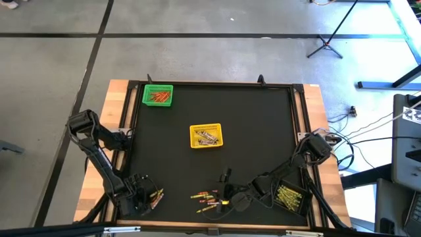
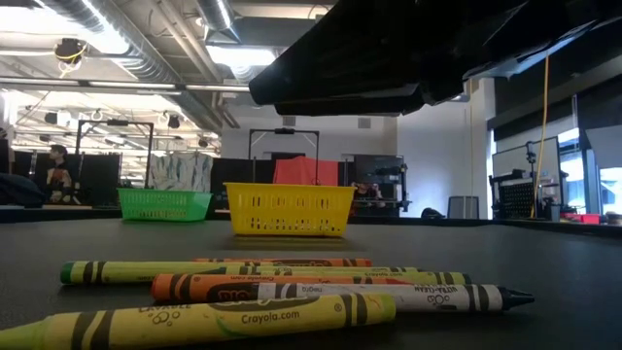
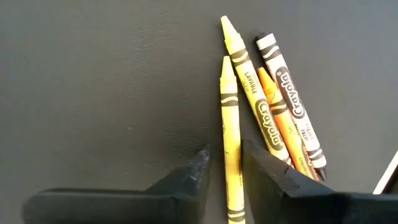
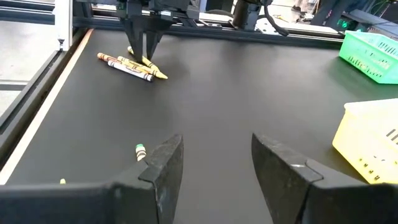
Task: Sort crayons
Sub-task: Put the green crayon into the black bin
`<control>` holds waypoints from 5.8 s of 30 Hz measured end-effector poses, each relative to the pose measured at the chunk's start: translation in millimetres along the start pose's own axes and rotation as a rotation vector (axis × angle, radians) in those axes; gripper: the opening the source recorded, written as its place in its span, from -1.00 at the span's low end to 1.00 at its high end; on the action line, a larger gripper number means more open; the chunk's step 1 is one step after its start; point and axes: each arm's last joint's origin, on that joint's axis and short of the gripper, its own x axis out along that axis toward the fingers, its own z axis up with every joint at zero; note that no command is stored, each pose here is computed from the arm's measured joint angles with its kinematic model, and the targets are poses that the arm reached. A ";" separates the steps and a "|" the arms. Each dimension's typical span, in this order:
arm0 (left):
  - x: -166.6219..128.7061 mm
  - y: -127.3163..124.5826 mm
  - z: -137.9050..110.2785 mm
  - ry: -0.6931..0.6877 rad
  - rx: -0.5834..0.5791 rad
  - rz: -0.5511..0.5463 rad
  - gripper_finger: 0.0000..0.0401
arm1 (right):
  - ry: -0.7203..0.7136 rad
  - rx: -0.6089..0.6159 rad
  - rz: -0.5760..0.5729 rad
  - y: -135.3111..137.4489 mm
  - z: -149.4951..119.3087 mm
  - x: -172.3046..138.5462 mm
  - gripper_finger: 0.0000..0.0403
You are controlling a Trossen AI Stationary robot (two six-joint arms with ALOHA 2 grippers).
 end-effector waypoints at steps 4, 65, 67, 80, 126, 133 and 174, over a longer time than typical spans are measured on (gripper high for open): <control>0.2 1.2 0.0 0.001 0.030 0.011 -0.82 | 0.000 0.000 0.000 0.0 0.1 -0.1 -0.08; -17.1 8.2 100.5 -1.205 0.581 -0.415 -0.92 | -0.369 0.185 0.263 -48.3 70.5 42.1 0.00; -18.3 6.8 101.1 -1.209 0.577 -0.418 -0.92 | -0.358 0.181 0.258 -48.8 74.6 44.5 0.00; -22.1 2.2 103.2 -1.219 0.556 -0.430 -0.92 | -0.345 0.155 0.326 -51.5 78.4 48.7 -0.79; -13.4 1.7 94.0 -1.111 0.573 -0.450 -0.50 | 0.766 0.511 0.083 -28.8 64.1 -208.1 -0.89; -13.5 1.7 94.0 -1.111 0.573 -0.451 -0.50 | 0.929 0.534 -0.121 -34.7 35.9 -241.4 -0.87; -8.4 6.2 75.7 -0.880 0.428 -0.538 -0.50 | 0.186 0.253 0.011 -21.3 39.4 -174.5 -0.22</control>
